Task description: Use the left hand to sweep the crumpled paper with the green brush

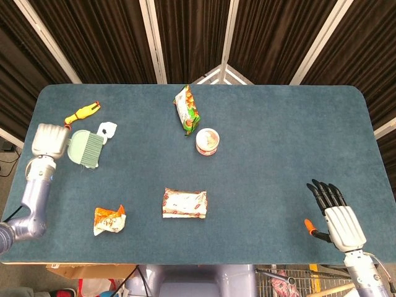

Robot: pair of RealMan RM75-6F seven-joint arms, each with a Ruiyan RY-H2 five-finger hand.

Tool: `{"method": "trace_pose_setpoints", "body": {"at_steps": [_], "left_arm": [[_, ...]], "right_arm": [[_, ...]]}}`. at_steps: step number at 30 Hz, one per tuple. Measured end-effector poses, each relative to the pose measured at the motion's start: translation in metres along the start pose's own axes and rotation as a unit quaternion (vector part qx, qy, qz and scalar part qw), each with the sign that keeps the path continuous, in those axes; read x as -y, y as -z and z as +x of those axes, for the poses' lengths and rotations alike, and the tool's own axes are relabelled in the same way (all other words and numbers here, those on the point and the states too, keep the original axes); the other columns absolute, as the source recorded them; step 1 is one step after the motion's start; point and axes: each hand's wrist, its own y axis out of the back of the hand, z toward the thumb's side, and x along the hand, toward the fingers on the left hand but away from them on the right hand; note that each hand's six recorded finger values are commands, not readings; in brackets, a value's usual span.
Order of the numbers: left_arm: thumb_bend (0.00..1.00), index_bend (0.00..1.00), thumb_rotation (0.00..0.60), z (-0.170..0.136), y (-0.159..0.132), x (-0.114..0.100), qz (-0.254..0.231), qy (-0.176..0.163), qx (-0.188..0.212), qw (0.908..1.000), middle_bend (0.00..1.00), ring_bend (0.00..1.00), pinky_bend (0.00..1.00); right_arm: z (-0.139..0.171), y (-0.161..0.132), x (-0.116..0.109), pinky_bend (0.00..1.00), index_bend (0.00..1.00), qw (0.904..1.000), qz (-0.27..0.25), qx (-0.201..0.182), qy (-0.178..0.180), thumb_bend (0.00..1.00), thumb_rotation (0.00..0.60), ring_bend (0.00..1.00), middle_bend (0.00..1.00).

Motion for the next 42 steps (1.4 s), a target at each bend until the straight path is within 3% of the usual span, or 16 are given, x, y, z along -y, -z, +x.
{"method": "trace_pose_setpoints", "body": {"at_steps": [6,17,26,32,42], "left_arm": [[0.77,0.81,0.600,0.006,0.006,-0.020,-0.042,-0.023,-0.019,0.9987,1.00,1.00,1.00],[0.77,0.81,0.600,0.028,-0.035,-0.042,-0.065,-0.038,-0.025,0.9969,1.00,1.00,1.00],[0.77,0.81,0.600,0.058,-0.058,-0.032,-0.087,-0.001,-0.070,0.9937,1.00,1.00,1.00],[0.77,0.81,0.600,0.070,-0.064,-0.013,-0.084,0.036,-0.091,0.9916,1.00,1.00,1.00],[0.77,0.81,0.600,0.056,-0.037,0.011,-0.088,0.073,-0.121,0.9860,1.00,1.00,1.00]], "right_arm": [[0.000,-0.001,0.000,0.00,0.00,1.0000,-0.001,-0.002,0.000,0.34,0.600,0.00,0.00],[-0.001,0.001,0.000,0.00,0.00,1.0000,-0.007,0.000,-0.002,0.34,0.600,0.00,0.00],[-0.001,0.002,0.000,0.00,0.00,0.9999,-0.016,0.004,-0.005,0.34,0.600,0.00,0.00],[-0.002,0.002,0.001,0.00,0.00,0.9998,-0.019,0.006,-0.009,0.34,0.600,0.00,0.00],[0.000,-0.003,-0.001,0.00,0.00,0.9997,-0.020,-0.008,-0.006,0.34,0.600,0.00,0.00]]}}
